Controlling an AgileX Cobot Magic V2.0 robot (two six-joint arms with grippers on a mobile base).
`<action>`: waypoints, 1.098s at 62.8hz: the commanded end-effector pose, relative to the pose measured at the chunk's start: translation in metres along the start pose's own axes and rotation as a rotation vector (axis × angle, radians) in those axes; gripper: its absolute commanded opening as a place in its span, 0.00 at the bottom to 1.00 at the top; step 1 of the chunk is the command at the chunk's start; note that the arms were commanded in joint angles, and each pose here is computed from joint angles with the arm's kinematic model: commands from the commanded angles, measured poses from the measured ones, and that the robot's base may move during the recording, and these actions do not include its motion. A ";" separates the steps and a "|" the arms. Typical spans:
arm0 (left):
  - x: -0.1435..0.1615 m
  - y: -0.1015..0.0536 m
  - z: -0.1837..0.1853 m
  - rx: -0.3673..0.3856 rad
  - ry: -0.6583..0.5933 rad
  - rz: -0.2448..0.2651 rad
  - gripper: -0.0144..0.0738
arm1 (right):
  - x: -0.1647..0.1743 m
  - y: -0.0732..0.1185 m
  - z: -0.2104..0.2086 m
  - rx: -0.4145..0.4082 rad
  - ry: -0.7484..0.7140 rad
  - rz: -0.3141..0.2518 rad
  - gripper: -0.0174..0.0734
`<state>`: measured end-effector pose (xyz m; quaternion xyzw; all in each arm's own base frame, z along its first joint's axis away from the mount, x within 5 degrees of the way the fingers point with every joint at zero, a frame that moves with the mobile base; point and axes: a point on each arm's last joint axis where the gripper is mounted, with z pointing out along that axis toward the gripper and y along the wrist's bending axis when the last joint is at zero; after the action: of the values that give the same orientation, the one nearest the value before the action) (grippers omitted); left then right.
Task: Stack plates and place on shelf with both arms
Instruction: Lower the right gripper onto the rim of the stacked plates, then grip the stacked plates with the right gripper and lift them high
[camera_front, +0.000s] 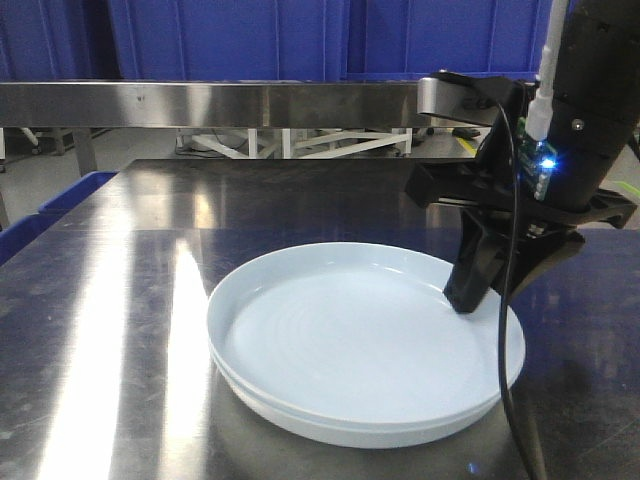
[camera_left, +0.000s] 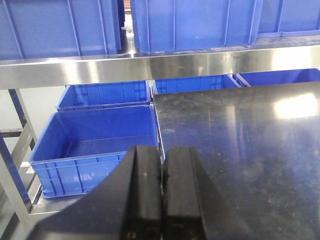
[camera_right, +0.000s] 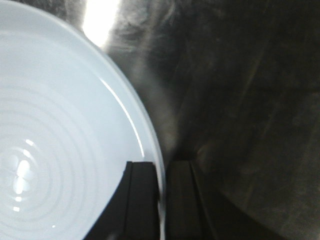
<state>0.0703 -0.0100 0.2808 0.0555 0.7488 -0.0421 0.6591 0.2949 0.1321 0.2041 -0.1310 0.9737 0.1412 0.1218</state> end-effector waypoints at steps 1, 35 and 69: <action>-0.017 0.001 -0.002 -0.005 -0.105 -0.011 0.26 | -0.006 0.003 -0.017 0.002 -0.061 -0.033 0.25; -0.017 0.001 -0.002 -0.005 -0.105 -0.011 0.26 | 0.007 0.025 -0.141 -0.027 -0.557 -0.100 0.25; -0.017 0.001 -0.002 -0.005 -0.105 -0.011 0.26 | 0.106 0.019 -0.202 -0.030 -1.027 -0.124 0.25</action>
<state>0.0703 -0.0100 0.2808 0.0555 0.7489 -0.0421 0.6591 0.1620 0.0732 0.3483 -0.1219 0.8292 0.1878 0.5121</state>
